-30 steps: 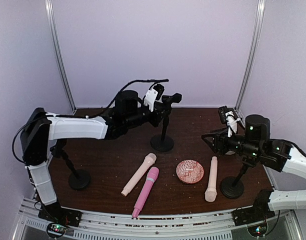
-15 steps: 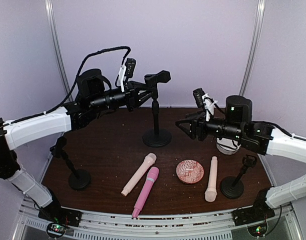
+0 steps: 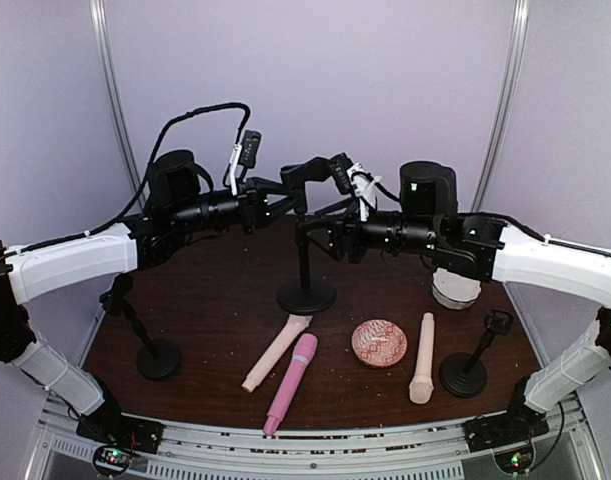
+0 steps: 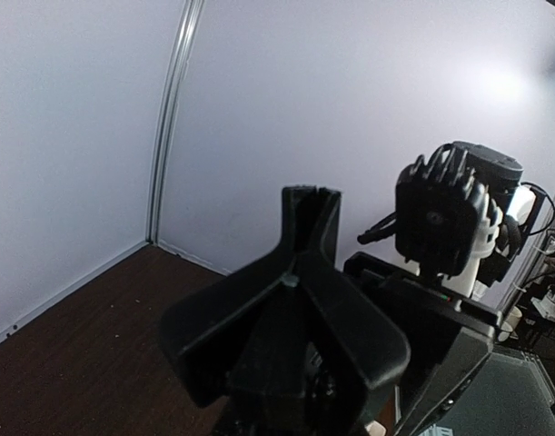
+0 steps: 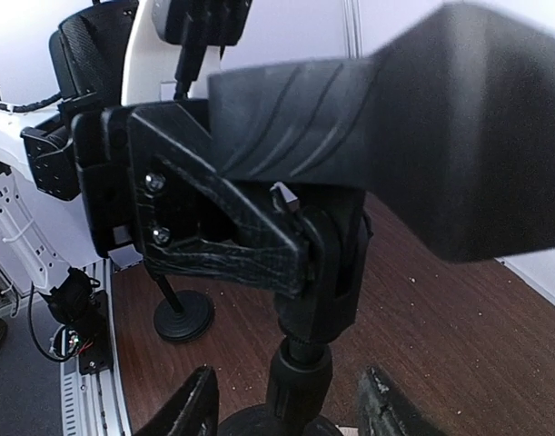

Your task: Attach the microphones to the stand

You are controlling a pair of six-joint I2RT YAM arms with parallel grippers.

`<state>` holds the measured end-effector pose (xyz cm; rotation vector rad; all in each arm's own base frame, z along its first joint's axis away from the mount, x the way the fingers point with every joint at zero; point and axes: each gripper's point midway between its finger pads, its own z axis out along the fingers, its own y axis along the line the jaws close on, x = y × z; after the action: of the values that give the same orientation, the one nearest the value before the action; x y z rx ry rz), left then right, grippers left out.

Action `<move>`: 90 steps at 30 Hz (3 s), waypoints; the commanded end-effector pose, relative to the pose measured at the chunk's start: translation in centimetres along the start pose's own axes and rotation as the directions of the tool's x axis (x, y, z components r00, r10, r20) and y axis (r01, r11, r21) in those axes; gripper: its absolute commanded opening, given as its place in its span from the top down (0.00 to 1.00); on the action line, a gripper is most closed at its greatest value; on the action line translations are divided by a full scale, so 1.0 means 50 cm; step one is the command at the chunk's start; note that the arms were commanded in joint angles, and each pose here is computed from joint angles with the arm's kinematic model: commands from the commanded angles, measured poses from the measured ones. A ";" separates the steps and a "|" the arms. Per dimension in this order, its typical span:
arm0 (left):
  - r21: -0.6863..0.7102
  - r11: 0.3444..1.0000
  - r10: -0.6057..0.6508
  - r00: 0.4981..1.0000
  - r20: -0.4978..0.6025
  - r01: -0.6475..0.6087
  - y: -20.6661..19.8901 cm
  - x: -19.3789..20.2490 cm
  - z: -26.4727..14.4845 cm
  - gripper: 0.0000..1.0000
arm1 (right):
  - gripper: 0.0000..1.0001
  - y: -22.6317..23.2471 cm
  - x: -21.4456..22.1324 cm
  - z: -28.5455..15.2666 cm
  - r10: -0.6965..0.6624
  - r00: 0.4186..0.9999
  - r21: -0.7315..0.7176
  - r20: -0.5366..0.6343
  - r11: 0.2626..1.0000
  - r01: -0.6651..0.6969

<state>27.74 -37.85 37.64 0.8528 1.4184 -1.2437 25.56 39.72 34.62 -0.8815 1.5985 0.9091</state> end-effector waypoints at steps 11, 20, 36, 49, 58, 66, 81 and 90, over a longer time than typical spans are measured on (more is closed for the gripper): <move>0.102 0.994 0.030 0.985 0.171 -0.048 -0.065 -0.103 -0.030 1.00 | 0.65 0.000 0.002 0.029 0.014 0.999 0.019 -0.035 1.000 -0.013; -0.129 0.989 0.094 0.981 0.168 -0.073 0.002 -0.088 -0.050 0.34 | 0.96 -0.016 -0.045 0.005 0.026 0.999 0.078 0.019 0.997 -0.028; -0.288 0.923 0.254 0.966 -0.048 -0.257 0.017 0.007 -0.007 0.38 | 1.00 -0.077 -0.206 -0.077 0.125 0.928 0.280 0.350 0.932 -0.231; -0.190 0.949 0.247 0.967 -0.053 -0.253 -0.005 0.031 0.014 0.54 | 1.00 -0.022 -0.206 -0.024 0.158 0.933 0.180 0.324 0.957 -0.225; -0.154 0.955 0.246 0.967 -0.061 -0.253 -0.011 0.043 0.021 0.64 | 1.00 -0.010 -0.198 -0.004 0.159 0.937 0.153 0.311 0.965 -0.215; -0.101 0.961 0.249 0.966 -0.077 -0.256 -0.022 0.055 0.030 0.90 | 1.00 0.025 -0.188 -0.006 0.123 0.950 0.067 0.287 0.987 -0.148; 0.080 0.958 0.277 0.961 0.003 -0.277 -0.096 0.039 0.021 1.00 | 0.43 -0.052 -0.140 -0.088 0.241 0.945 -0.157 0.222 0.965 -0.209; -0.168 0.956 0.242 0.970 -0.008 -0.240 -0.018 0.024 0.007 1.00 | 0.34 -0.026 -0.113 -0.067 0.142 0.981 0.117 0.130 0.981 -0.157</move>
<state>25.15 -39.96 33.24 1.0132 1.4196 -1.0137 25.71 36.05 41.92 -0.6595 1.4995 1.1658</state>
